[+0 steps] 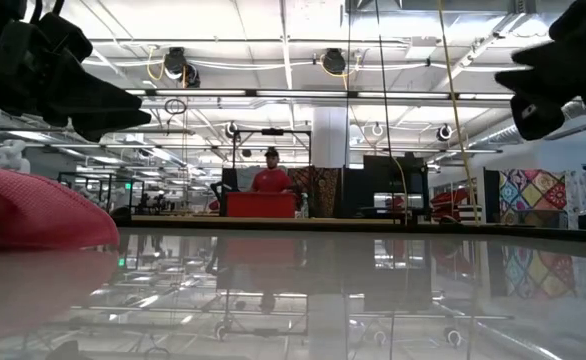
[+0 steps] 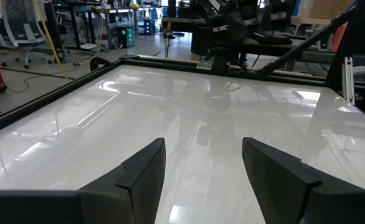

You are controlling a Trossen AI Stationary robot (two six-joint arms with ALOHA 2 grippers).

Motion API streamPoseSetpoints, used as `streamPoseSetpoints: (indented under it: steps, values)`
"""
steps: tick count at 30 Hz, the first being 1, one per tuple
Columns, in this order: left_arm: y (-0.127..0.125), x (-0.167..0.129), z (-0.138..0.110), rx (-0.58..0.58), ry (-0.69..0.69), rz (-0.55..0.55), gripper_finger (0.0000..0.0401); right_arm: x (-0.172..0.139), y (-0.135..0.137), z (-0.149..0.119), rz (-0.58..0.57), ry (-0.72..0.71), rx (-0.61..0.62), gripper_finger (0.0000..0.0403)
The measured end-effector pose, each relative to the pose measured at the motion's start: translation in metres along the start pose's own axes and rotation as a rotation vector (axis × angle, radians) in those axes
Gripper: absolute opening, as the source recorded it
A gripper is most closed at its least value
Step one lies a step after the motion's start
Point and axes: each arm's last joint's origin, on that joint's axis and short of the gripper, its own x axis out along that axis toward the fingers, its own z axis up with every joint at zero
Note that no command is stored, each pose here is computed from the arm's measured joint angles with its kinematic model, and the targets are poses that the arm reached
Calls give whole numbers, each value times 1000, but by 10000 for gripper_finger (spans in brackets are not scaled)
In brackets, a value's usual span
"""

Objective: Roll towel
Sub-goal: Roll the pink microfiber cloth

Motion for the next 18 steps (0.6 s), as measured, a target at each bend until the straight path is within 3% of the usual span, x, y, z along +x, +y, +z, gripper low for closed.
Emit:
streamPoseSetpoints:
  steps: [3, 8, 15, 18]
  values:
    - [0, 0, 0, 2, 0, 0, 219, -1, 2, 10, -17, -120, 305, 118]
    - [0, 0, 0, 3, 0, 0, 219, -1, 1, 16, -51, -211, 601, 118]
    - [0, 0, 0, -4, -5, -1, 219, -1, 1, 16, -42, -212, 689, 118]
    - [-2, 0, 9, -78, -83, -24, 219, -2, 1, 16, -35, -221, 742, 118]
